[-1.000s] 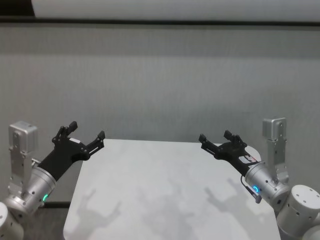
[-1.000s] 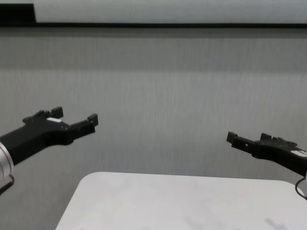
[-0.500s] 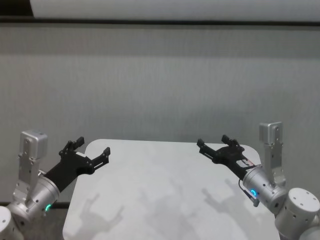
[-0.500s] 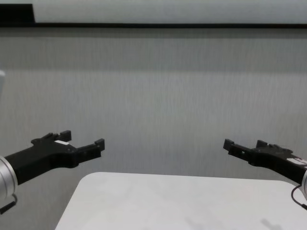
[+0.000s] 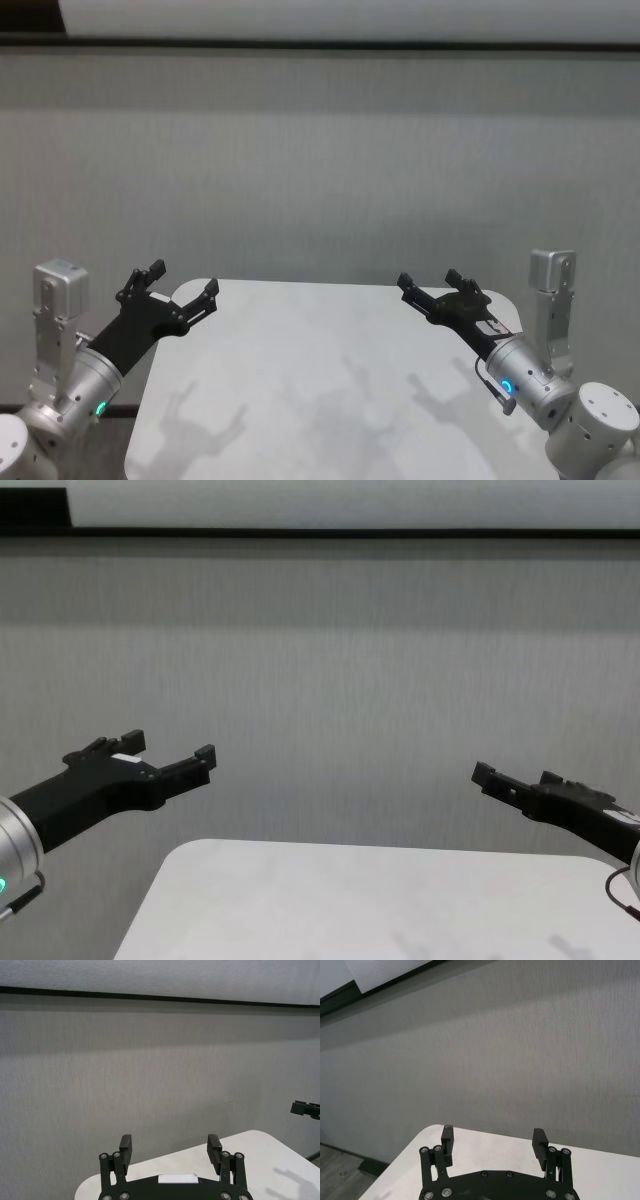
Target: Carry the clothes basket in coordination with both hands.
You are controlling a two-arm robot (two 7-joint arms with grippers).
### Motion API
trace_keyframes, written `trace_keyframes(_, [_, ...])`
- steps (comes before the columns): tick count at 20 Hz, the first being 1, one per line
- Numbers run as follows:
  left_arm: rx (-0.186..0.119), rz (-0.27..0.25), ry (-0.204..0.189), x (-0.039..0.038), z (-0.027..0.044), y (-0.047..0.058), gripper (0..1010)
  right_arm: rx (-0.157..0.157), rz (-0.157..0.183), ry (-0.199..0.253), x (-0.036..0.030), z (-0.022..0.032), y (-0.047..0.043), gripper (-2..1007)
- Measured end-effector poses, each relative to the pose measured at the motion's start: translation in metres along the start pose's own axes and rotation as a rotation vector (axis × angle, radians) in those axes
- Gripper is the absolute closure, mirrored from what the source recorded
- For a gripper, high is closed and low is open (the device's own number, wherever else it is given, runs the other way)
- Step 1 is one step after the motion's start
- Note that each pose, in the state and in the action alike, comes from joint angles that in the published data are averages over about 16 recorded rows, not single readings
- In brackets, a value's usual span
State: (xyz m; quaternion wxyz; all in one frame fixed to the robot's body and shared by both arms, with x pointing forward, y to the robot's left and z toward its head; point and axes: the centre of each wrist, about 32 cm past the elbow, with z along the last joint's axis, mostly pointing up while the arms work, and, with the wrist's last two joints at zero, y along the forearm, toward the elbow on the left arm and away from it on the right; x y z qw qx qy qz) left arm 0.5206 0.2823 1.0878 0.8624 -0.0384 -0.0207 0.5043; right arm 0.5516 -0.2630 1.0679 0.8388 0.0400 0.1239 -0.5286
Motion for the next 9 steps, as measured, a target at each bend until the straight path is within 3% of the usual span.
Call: trace_keyframes(9, [0.001,-0.001,-0.001,0.0004,0.0012,0.0,8,-0.002,-0.001,-0.007,-0.0001,0.0015,0.0002,5])
